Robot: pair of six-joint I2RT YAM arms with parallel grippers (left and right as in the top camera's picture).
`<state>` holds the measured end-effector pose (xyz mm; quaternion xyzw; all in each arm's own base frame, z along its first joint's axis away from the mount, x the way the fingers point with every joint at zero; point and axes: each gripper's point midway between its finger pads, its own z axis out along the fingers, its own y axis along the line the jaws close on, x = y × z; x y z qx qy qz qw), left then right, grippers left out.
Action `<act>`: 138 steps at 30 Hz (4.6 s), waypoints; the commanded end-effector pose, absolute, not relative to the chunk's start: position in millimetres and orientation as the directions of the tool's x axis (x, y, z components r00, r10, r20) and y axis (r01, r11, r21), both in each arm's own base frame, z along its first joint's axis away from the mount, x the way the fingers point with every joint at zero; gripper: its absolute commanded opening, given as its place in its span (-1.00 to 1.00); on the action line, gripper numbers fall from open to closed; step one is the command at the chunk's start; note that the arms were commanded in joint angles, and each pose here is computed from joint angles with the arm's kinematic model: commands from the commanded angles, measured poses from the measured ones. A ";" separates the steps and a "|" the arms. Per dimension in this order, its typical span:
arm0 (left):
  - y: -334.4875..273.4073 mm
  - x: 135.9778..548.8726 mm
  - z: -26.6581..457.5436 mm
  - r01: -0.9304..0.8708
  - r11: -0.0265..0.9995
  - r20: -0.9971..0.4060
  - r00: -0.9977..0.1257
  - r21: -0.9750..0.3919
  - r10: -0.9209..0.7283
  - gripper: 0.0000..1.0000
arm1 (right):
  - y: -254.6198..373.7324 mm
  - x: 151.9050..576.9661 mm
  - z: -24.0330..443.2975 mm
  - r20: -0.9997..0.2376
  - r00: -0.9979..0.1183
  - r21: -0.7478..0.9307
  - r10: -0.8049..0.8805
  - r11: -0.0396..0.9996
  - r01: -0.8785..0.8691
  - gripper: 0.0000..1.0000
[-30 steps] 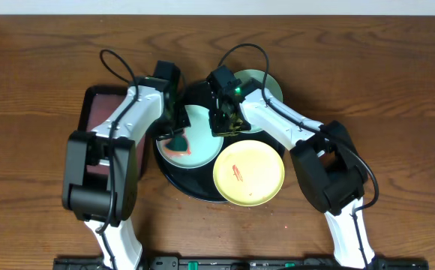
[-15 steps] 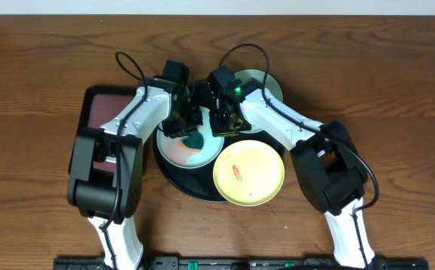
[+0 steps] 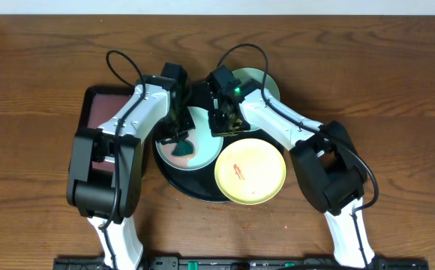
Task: Clean dirty plates on tray and stack at the side
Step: 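Scrub the pale green plate with the sponge in left gripper, then lift the pale green plate with right gripper off the black tray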
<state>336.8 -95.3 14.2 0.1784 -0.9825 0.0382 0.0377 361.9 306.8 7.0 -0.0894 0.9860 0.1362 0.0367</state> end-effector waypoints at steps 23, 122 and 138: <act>-44.2 355.8 -6.8 -0.531 0.836 -0.114 -0.847 0.139 -0.519 -0.85 | 304.1 355.0 -11.8 -0.058 -0.981 0.238 -0.187 0.951 -0.195 -0.98; 52.9 337.6 156.5 -0.547 0.836 -0.189 -0.826 0.045 -0.531 -0.85 | 292.5 382.7 111.0 -0.365 -0.871 0.218 -0.328 0.879 -0.423 -0.98; 53.1 340.2 156.6 -0.548 0.836 -0.198 -0.824 0.040 -0.531 -0.85 | 263.2 376.1 189.6 -0.563 -0.690 -0.362 -0.456 0.886 -0.290 -0.98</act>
